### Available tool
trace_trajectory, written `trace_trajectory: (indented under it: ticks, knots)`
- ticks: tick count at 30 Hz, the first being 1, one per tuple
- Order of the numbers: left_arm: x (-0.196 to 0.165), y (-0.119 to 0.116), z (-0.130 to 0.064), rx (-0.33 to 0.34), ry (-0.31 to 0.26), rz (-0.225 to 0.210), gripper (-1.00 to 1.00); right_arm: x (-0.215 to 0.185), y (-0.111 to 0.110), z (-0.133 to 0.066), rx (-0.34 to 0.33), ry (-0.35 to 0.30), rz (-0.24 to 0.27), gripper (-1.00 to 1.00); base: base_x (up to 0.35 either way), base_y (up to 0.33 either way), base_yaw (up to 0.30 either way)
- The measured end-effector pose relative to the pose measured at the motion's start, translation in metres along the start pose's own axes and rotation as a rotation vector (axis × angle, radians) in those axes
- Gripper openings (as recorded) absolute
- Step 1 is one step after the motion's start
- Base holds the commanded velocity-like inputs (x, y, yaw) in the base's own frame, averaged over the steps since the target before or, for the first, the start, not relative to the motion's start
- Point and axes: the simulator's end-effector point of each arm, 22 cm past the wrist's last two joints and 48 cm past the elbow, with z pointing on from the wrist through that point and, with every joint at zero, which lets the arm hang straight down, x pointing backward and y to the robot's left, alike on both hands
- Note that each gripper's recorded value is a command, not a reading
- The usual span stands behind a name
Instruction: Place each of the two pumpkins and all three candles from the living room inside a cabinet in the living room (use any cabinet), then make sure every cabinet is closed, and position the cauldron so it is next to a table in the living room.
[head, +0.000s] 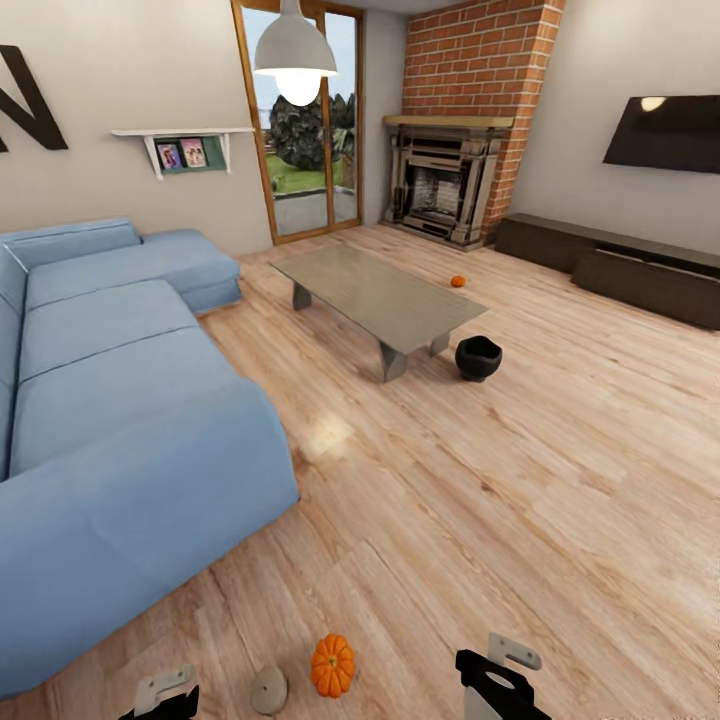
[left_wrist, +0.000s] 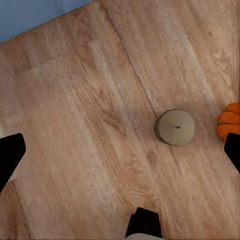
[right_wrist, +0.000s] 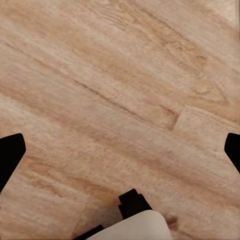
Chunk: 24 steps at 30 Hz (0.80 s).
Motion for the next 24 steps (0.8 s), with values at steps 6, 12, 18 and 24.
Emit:
trace_trajectory:
  ticks: [6, 12, 18, 24]
  knots:
    - [0.0001, 0.0001, 0.0001, 0.0, 0.0, 0.0, 1.0, 0.0009, 0.0034, -0.001, -0.004, 0.001, -0.001, 1.0, 0.111, 0.048, -0.054]
    - [-0.0001, -0.0001, 0.0001, 0.0, 0.0, 0.001, 1.0, 0.0014, 0.005, -0.0016, -0.006, 0.002, 0.0, 1.0, 0.084, -0.104, -0.125]
    - [0.0, 0.0, 0.0001, 0.0, 0.0, 0.001, 1.0, 0.0008, 0.0061, -0.0017, -0.01, -0.002, -0.008, 1.0, 0.027, -0.028, -0.024]
    - [0.0001, 0.0, 0.0, 0.0, 0.0, 0.001, 1.0, -0.0005, 0.0059, -0.0015, -0.012, -0.009, -0.018, 1.0, 0.093, -0.09, -0.003]
